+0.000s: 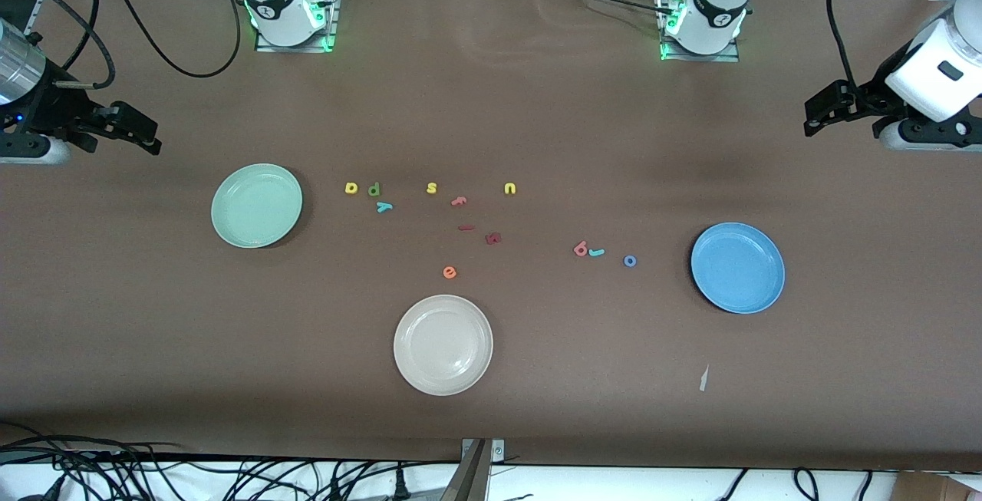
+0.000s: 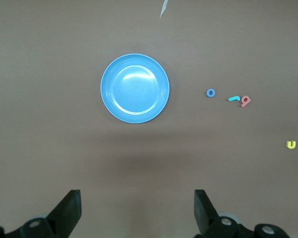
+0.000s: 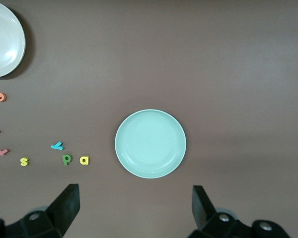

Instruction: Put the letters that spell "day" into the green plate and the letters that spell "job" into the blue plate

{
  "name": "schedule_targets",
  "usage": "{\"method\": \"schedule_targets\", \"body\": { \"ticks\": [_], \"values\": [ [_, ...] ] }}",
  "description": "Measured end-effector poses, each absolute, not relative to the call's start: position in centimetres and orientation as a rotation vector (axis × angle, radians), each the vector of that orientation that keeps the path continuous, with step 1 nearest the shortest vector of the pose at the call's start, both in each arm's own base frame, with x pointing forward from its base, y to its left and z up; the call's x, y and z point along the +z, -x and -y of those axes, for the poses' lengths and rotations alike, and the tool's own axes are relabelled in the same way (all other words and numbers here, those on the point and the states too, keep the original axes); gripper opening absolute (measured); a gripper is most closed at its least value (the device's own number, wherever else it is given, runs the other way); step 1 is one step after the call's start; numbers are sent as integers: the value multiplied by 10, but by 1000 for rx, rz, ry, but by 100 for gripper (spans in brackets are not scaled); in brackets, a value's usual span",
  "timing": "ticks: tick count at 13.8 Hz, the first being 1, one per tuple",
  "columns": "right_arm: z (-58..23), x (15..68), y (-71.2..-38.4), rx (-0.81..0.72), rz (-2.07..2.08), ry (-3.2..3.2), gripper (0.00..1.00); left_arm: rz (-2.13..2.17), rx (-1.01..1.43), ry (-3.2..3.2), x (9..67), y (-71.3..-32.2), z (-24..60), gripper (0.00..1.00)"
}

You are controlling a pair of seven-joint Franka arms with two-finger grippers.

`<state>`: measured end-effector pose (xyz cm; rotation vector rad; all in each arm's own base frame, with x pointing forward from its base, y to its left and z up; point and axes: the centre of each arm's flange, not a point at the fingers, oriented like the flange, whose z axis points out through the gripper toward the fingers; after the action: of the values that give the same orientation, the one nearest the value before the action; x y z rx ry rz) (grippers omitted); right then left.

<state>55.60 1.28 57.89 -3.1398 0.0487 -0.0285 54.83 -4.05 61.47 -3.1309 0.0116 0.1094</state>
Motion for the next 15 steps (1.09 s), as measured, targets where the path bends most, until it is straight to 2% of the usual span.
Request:
{"method": "schedule_targets", "body": {
  "ticks": [15],
  "values": [
    [-14, 579, -556, -33, -45, 3140, 100, -30, 138, 3127, 608, -562, 49, 100]
  ]
}}
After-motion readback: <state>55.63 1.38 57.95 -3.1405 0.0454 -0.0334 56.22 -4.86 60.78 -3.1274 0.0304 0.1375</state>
